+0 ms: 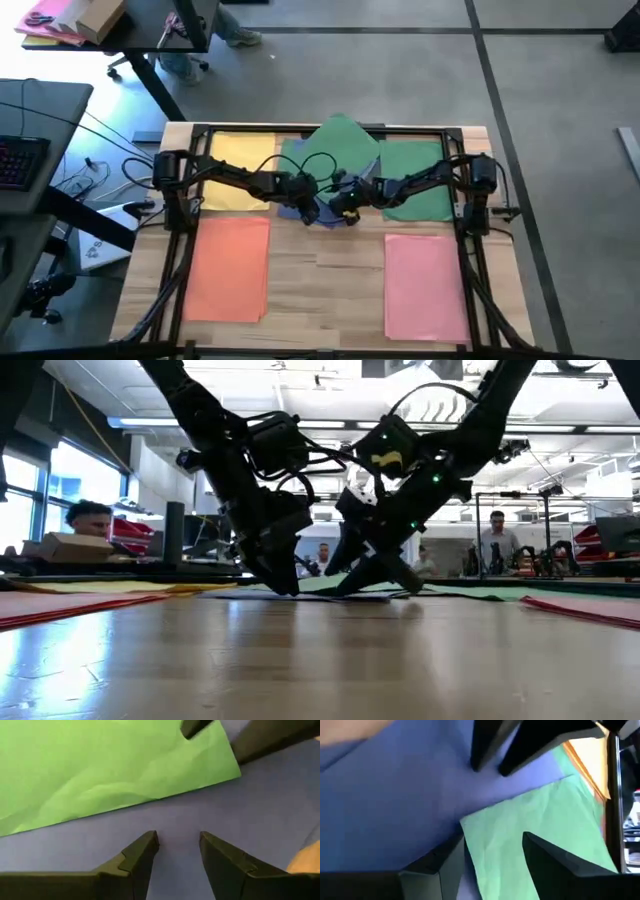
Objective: Organize paper
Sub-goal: Stack the green paper on top of the other green paper
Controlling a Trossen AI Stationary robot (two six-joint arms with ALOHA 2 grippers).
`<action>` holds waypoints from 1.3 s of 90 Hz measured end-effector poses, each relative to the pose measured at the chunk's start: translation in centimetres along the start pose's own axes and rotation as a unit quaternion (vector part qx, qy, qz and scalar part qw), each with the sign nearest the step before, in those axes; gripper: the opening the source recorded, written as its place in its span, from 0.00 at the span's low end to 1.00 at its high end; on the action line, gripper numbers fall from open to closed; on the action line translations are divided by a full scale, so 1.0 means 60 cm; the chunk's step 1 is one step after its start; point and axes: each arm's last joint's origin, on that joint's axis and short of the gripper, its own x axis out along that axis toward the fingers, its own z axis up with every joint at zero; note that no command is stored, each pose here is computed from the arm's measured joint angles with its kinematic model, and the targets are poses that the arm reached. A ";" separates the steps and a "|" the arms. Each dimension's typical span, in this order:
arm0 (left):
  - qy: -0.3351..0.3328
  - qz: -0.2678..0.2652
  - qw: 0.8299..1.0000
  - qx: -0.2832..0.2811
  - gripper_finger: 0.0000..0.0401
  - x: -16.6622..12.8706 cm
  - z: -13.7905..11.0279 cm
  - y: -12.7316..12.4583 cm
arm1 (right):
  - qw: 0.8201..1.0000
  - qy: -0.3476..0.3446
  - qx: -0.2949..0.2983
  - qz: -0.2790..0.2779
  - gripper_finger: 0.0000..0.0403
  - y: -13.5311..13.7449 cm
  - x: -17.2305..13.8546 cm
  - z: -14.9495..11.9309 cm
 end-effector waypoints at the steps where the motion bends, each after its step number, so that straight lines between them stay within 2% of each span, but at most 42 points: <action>1: 0.000 0.000 1.000 0.000 0.36 0.000 0.000 0.000 | 1.000 0.000 0.001 -0.001 0.43 -0.001 0.000 0.001; 20: -0.001 -0.001 1.000 0.000 0.36 0.000 0.000 0.000 | 1.000 0.003 0.006 -0.008 0.34 -0.004 -0.001 0.001; 41: -0.002 0.000 1.000 0.000 0.36 0.000 0.000 0.000 | 0.997 0.005 0.081 0.012 0.23 0.007 0.013 -0.010; 61: -0.004 0.006 1.000 0.000 0.36 0.000 0.000 0.000 | 0.995 0.015 0.100 -0.013 0.13 0.010 0.024 -0.012; 74: -0.004 0.005 1.000 0.000 0.36 0.000 0.001 0.000 | 0.991 0.032 0.118 -0.045 0.02 0.007 0.024 -0.013; 90: -0.003 0.006 1.000 0.000 0.36 0.000 0.000 0.000 | 0.981 0.051 0.177 -0.062 0.00 0.001 0.023 -0.012; 105: 0.008 0.011 1.000 0.001 0.36 0.000 -0.003 0.002 | 0.961 0.050 0.260 -0.086 0.00 -0.035 -0.022 0.007; 117: 0.014 0.020 1.000 0.002 0.36 -0.001 -0.005 0.003 | 0.941 0.030 0.316 -0.119 0.00 -0.081 -0.098 0.022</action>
